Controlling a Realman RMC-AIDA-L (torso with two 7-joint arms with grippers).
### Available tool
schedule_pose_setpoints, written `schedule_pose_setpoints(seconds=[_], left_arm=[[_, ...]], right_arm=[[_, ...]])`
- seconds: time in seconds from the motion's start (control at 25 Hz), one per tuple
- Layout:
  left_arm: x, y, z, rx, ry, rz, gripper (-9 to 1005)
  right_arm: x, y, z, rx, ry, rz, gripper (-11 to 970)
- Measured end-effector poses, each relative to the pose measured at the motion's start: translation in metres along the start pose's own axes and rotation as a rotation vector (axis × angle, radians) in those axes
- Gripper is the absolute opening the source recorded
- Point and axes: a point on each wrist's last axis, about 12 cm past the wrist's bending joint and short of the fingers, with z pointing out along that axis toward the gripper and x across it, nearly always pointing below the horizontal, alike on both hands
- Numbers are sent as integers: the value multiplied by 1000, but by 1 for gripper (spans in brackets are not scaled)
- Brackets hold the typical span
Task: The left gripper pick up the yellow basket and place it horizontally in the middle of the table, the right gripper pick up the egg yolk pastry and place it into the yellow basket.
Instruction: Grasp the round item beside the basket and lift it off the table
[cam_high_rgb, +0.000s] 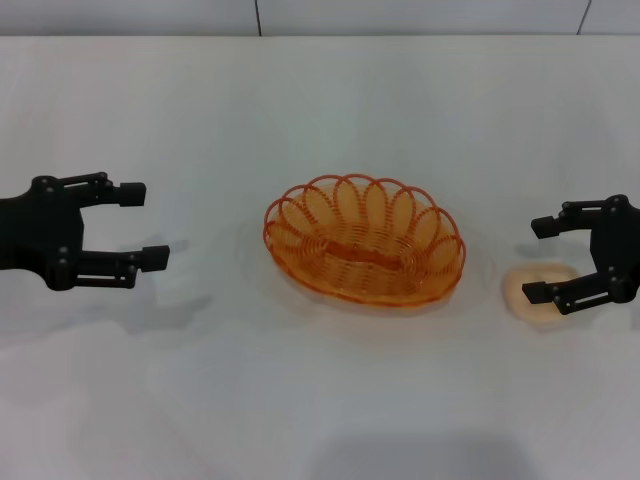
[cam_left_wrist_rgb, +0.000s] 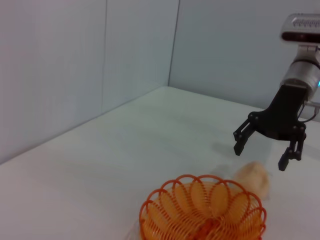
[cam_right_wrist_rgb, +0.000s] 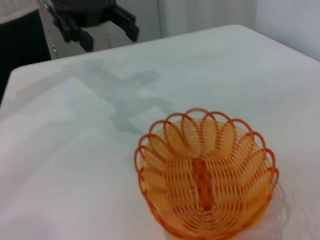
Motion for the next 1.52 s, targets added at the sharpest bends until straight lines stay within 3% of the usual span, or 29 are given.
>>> schedule_pose_setpoints(seconds=[0.2, 0.76, 0.96, 1.2, 1.52], left_arm=[[4, -1, 1, 0, 20, -1, 869], [0, 1, 3, 3, 24, 10, 862], [-1, 1, 3, 2, 23, 11, 862], [-2, 2, 3, -3, 17, 13, 862], [-2, 3, 5, -10, 15, 14, 862]], right_arm=[[4, -1, 3, 14, 22, 13, 869], [20, -1, 10, 56, 109, 26, 682], [21, 0, 12, 55, 114, -1, 450], [18, 0, 13, 40, 110, -16, 250], [3, 2, 2, 4, 25, -47, 208]])
